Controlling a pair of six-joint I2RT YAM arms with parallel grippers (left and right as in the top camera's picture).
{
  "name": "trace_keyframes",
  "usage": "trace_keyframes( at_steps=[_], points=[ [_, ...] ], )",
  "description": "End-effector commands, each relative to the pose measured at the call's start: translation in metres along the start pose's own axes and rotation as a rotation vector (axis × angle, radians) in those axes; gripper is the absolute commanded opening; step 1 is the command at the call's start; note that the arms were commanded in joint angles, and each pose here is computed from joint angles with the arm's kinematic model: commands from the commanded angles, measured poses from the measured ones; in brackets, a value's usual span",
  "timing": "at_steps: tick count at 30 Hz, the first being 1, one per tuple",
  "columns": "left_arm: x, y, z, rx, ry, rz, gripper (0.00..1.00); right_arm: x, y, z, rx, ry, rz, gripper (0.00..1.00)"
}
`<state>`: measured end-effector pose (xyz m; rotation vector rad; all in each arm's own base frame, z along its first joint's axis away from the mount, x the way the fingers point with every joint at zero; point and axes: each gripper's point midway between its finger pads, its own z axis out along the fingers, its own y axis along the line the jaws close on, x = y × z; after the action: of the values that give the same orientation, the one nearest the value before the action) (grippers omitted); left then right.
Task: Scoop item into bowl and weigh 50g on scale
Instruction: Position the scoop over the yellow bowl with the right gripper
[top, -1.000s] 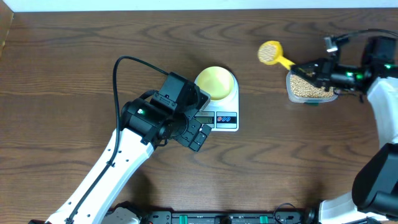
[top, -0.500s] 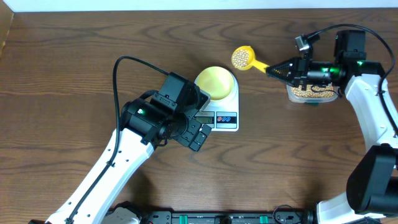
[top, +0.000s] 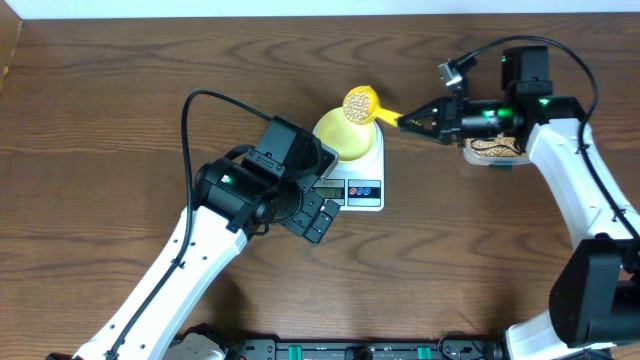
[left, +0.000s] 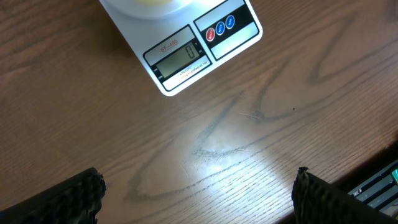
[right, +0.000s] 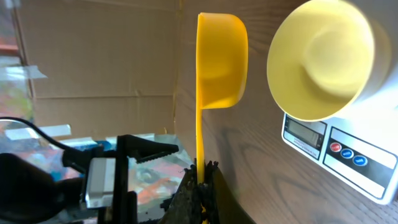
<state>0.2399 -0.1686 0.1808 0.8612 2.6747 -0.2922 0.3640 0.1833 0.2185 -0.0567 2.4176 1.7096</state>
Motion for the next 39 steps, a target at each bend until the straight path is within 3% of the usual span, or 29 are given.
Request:
trace_keyframes(
  at_steps=[1, 20, 39],
  points=[
    [-0.003, 0.0, -0.006, -0.004, -0.019, 0.006, 0.98, 0.003, -0.006, 0.009, 0.025, 0.014, 0.026, 0.01],
    [-0.003, 0.0, -0.006, -0.003, -0.019, 0.006, 0.98, 0.008, -0.028, 0.031, 0.217, 0.013, -0.042, 0.01],
    [-0.003, 0.0, -0.006, -0.004, -0.019, 0.006, 0.98, 0.011, -0.054, 0.049, 0.453, 0.017, -0.218, 0.01]
  ],
)
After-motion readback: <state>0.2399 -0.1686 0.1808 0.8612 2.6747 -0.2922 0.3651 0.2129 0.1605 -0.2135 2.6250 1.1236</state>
